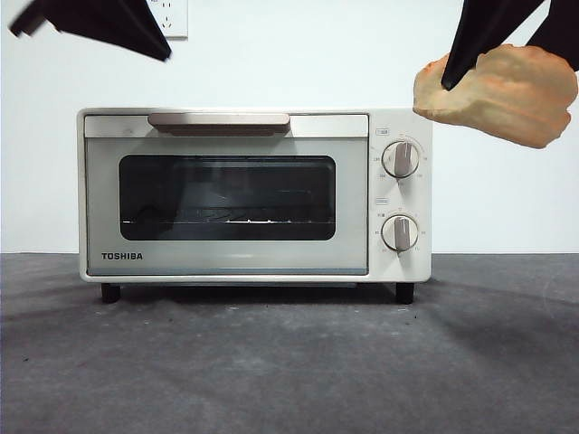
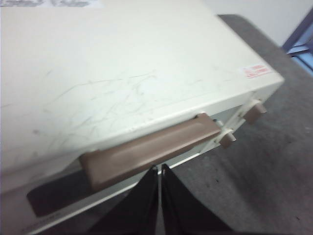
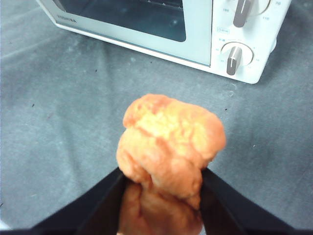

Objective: The left arm flap open the oven, the right arm pick bread and place it into oven, the left arm flap close the oven

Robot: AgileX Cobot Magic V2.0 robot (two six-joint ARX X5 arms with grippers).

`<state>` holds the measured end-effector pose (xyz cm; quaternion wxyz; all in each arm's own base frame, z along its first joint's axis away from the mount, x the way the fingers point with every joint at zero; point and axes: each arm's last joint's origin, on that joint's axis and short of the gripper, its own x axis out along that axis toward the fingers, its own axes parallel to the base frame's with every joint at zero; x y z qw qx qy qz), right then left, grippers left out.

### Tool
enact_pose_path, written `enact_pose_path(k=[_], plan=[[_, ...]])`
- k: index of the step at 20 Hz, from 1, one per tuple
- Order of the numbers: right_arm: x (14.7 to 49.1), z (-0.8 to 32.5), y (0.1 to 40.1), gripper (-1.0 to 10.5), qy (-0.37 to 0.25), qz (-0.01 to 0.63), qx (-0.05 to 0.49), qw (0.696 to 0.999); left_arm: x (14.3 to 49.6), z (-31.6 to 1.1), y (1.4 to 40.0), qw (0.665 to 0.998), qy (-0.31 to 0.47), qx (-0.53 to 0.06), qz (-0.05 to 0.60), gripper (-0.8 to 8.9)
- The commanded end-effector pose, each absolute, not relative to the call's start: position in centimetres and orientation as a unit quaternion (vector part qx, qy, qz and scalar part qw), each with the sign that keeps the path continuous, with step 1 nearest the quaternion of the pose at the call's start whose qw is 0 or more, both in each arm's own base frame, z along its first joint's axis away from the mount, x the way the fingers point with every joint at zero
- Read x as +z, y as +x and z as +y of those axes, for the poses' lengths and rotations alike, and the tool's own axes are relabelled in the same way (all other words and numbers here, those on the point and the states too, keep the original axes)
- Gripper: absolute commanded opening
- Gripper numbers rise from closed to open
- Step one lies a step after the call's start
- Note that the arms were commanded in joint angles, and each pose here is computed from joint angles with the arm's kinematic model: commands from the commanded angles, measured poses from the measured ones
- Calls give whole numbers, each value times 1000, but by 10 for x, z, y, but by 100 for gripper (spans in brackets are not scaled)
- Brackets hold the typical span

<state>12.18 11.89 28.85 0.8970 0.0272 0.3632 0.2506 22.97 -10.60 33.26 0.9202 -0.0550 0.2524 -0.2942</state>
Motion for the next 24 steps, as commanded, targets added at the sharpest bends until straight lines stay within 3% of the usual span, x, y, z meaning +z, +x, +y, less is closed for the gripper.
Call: enact_pose_path(k=[1,13,24], plan=[[295,120,121,202,26,352,260,899,336,-116,242,924,-33,-300,235,18],[295,120,121,202,26,351,260,899,307,-135,274,927,2,-287,241,17],[295,120,121,202,24,350,259,900,292,-148,269,906,26,-304,294,17]])
